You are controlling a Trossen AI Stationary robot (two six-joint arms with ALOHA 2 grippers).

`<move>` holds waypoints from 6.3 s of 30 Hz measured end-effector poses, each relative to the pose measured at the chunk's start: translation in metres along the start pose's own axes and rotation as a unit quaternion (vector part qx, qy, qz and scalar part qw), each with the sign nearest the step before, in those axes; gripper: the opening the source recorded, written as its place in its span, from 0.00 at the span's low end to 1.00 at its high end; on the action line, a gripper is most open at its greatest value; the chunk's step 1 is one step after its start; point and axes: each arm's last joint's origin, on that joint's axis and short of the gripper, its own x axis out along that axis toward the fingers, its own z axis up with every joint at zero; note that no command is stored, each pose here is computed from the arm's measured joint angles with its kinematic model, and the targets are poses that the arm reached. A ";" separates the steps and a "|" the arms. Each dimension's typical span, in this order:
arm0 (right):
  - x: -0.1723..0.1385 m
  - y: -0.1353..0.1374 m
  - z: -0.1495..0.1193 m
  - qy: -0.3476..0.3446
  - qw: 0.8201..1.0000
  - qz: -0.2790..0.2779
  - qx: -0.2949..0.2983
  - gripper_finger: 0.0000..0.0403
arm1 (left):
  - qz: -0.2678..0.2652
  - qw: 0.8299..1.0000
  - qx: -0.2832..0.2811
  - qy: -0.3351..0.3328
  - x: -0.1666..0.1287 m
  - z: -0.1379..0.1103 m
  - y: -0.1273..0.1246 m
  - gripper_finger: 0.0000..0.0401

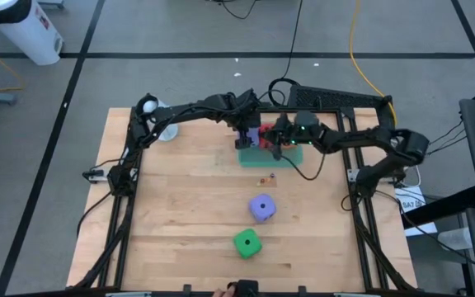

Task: Pick & Place Dice
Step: Put the left big violet dice into the transparent blue bin, then put the big violet dice into the transparent blue bin

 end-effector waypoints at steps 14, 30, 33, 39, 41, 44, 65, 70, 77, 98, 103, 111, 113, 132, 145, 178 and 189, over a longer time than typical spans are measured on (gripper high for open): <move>0.037 -0.029 -0.017 0.096 0.994 0.049 0.026 0.00 | -0.007 0.999 0.035 0.006 0.005 0.002 -0.010 1.00; 0.038 -0.029 -0.022 0.107 0.992 0.067 0.026 0.00 | -0.009 0.997 0.078 -0.028 0.006 0.012 -0.017 1.00; 0.038 -0.031 -0.025 0.113 0.991 0.063 0.030 0.00 | -0.013 0.994 0.082 -0.077 -0.001 0.022 -0.017 1.00; 0.038 -0.031 -0.025 0.111 0.991 0.063 0.029 0.00 | -0.020 0.996 0.078 -0.049 0.002 0.016 -0.018 0.99; 0.037 -0.031 -0.023 0.108 0.992 0.063 0.028 0.00 | -0.014 0.996 0.076 -0.038 0.000 0.014 -0.017 0.99; 0.037 -0.031 -0.022 0.106 0.992 0.061 0.026 0.00 | 0.008 0.997 0.073 -0.012 -0.007 0.012 -0.018 0.99; -0.001 -0.018 0.026 0.086 0.996 -0.007 0.019 0.00 | 0.035 0.998 0.059 0.011 -0.052 0.012 -0.027 0.83; -0.034 -0.009 0.030 0.174 0.982 -0.068 0.014 0.00 | 0.015 0.998 0.066 0.000 -0.053 0.014 -0.029 0.42; -0.062 0.002 0.037 0.211 0.975 -0.069 0.027 0.00 | 0.019 0.998 0.061 -0.015 -0.053 0.014 -0.022 0.04; -0.066 0.040 0.029 0.217 0.974 -0.067 0.002 0.00 | -0.026 0.999 -0.029 0.024 0.001 -0.018 0.020 0.01; -0.064 0.046 0.029 0.214 0.975 -0.057 0.001 0.00 | -0.030 0.999 -0.036 0.020 0.006 -0.021 0.026 0.00; -0.063 0.052 0.029 0.214 0.976 -0.047 0.003 0.00 | -0.008 1.000 0.007 0.028 0.003 -0.013 0.013 0.00; -0.063 0.052 0.029 0.214 0.976 -0.047 0.003 0.00 | 0.007 0.999 0.019 0.030 -0.003 -0.010 0.009 0.00; -0.072 0.069 -0.038 0.285 0.955 -0.066 0.056 0.00 | -0.064 0.991 -0.101 0.055 -0.075 -0.042 -0.035 0.00; -0.095 0.092 -0.050 0.146 0.986 -0.081 0.022 0.00 | 0.076 0.960 -0.270 -0.008 -0.038 -0.101 -0.058 0.00; -0.104 0.076 -0.065 0.169 0.980 -0.088 0.062 0.00 | 0.013 0.970 -0.229 -0.076 0.000 -0.078 -0.118 0.02; -0.106 0.083 -0.055 0.126 0.990 -0.060 0.028 0.00 | 0.032 0.983 -0.112 -0.142 -0.090 -0.075 -0.143 0.01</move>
